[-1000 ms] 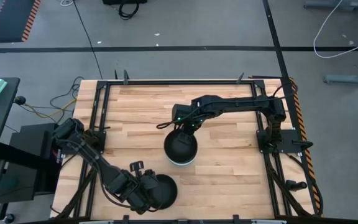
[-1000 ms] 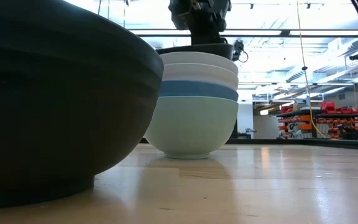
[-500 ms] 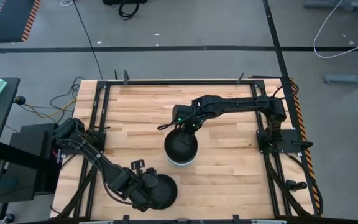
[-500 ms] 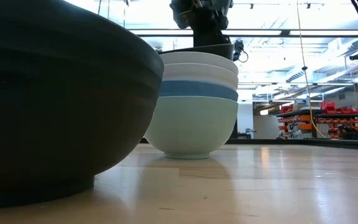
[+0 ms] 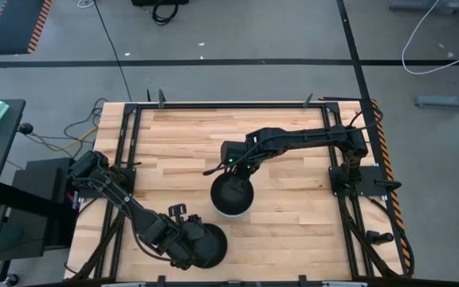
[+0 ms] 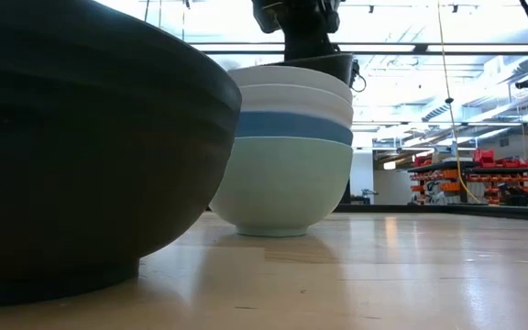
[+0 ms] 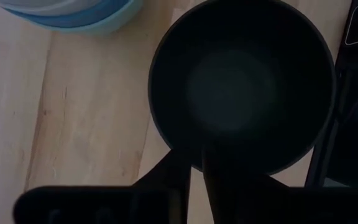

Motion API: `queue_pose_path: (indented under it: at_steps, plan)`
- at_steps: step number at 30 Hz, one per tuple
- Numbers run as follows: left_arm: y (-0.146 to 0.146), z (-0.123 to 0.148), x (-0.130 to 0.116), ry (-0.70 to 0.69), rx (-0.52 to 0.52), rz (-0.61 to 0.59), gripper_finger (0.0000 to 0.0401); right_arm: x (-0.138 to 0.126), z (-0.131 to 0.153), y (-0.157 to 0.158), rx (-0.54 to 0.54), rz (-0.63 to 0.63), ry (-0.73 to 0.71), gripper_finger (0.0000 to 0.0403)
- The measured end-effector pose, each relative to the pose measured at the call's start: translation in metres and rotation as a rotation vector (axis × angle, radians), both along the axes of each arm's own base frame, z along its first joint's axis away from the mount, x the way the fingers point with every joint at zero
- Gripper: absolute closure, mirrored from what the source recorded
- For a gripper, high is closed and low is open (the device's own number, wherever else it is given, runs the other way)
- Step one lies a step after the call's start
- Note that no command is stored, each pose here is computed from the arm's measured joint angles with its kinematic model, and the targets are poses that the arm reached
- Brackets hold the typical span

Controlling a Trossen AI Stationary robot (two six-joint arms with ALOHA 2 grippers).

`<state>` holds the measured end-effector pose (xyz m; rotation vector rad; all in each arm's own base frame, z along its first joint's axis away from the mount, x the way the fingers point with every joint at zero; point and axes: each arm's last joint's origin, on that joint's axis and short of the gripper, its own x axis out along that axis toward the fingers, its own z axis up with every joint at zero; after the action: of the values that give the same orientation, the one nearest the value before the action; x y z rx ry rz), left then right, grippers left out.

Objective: Nest bowls inside each other
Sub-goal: Stack the right black bowl on the white bowl

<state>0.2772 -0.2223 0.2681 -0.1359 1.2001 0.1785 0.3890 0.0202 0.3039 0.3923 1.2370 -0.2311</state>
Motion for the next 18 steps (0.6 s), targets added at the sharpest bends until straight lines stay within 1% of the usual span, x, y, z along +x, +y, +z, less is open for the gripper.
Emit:
queue_pose_path:
  at_steps: [9, 12, 18]
  plan:
    - [0.0003, -0.0001, 0.0003, 0.006, -0.003, -0.012, 0.0347, 0.0028, -0.0038, 0.0011, -0.001, 0.003, 0.002, 0.0304]
    - [0.0002, -0.0002, 0.0004, 0.006, -0.003, -0.012, 0.035, 0.0029, -0.0035, -0.0016, -0.022, -0.004, -0.001, 0.0302]
    - [0.0002, -0.0002, 0.0004, 0.006, -0.004, -0.01, 0.0345, 0.0016, -0.0008, -0.0043, -0.028, -0.006, -0.009, 0.0302]
